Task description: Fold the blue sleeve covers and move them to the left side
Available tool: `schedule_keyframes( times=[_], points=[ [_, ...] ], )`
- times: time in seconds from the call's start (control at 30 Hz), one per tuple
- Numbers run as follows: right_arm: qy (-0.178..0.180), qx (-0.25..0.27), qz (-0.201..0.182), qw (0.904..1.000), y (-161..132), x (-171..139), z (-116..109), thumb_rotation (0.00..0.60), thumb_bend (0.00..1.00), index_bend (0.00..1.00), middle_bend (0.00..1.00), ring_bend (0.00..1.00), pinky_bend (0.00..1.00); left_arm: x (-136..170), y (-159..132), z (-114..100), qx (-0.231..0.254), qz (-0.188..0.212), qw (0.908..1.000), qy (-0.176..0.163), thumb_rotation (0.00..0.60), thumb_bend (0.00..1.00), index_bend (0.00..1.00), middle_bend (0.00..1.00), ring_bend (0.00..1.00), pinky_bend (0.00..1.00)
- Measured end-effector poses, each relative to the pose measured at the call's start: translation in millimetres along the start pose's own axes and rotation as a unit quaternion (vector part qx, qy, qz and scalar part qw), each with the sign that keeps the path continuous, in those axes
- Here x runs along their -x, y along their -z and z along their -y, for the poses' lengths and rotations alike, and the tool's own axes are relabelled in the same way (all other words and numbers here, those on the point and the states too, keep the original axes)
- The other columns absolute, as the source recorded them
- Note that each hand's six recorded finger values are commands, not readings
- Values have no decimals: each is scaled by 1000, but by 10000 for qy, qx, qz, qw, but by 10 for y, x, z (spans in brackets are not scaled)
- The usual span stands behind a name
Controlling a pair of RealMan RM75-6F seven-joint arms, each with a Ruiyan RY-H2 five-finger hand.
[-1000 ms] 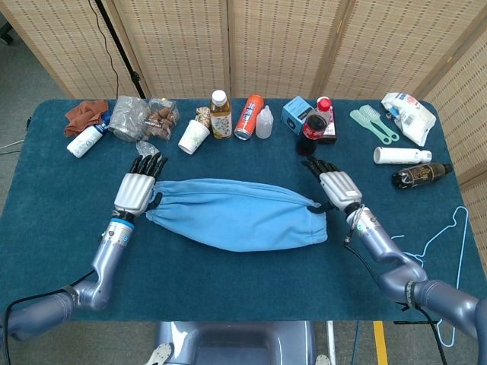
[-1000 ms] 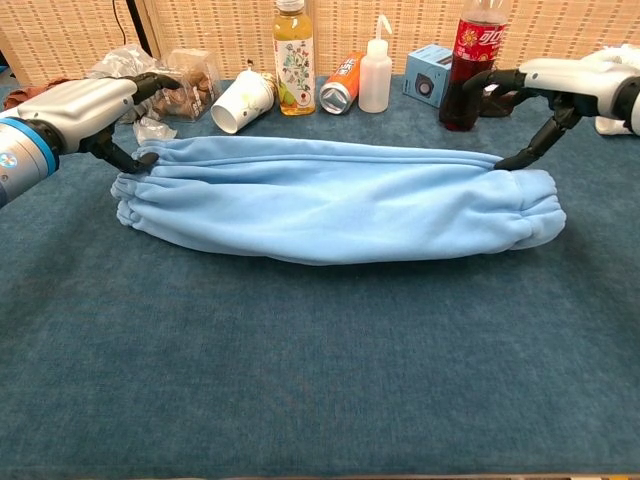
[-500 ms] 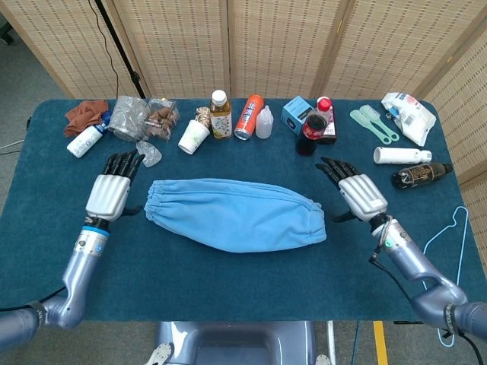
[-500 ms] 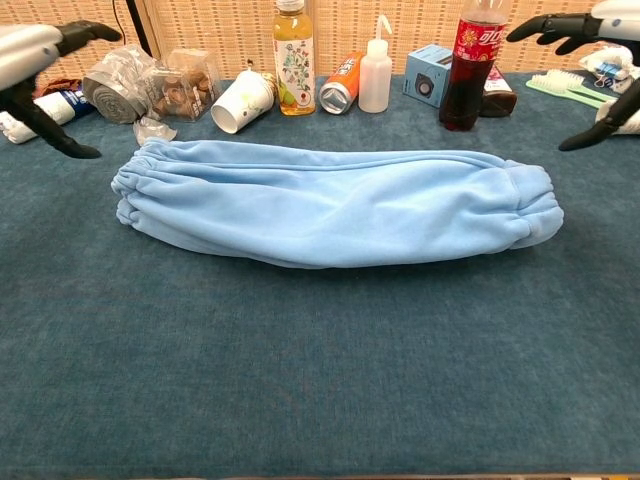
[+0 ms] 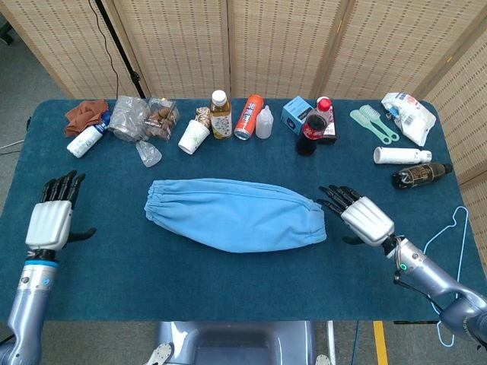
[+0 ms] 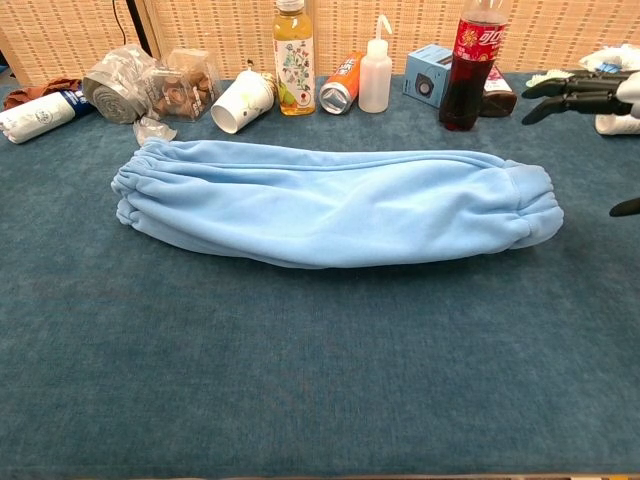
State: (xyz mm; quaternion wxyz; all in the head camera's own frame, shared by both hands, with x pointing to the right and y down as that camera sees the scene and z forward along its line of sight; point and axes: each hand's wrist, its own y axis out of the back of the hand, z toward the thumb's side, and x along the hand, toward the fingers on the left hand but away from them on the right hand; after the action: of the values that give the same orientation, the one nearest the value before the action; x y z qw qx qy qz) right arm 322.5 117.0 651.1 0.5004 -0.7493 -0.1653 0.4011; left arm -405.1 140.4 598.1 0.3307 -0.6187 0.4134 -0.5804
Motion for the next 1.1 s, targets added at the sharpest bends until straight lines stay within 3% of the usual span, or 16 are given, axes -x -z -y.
schedule_keyframes(
  times=[0.23, 0.37, 0.6, 0.83, 1.1],
  points=[
    [346, -251, -503, 9978, -205, 26, 32, 600, 0, 137, 0, 0, 86, 287, 227, -96, 313, -181, 9993, -118, 600, 0, 0, 0, 0, 0],
    [602, -419, -976, 9925, -414, 65, 21, 600, 0, 144, 0, 0, 52, 330, 272, -138, 424, -194, 9987, -181, 600, 0, 0, 0, 0, 0],
    [628, -588, -1445, 9858, -688, 203, 91, 600, 0, 148, 0, 0, 62, 324, 330, -150, 499, -223, 9984, -165, 600, 0, 0, 0, 0, 0],
    [423, -684, -1467, 9859, -772, 323, 186, 600, 0, 146, 2, 0, 96, 308, 352, -143, 574, -240, 9980, -107, 600, 0, 0, 0, 0, 0],
    [-61, -759, -979, 9923, -638, 587, 404, 600, 0, 183, 35, 0, 124, 310, 353, -137, 622, -218, 9978, -69, 600, 0, 0, 0, 0, 0]
  ],
)
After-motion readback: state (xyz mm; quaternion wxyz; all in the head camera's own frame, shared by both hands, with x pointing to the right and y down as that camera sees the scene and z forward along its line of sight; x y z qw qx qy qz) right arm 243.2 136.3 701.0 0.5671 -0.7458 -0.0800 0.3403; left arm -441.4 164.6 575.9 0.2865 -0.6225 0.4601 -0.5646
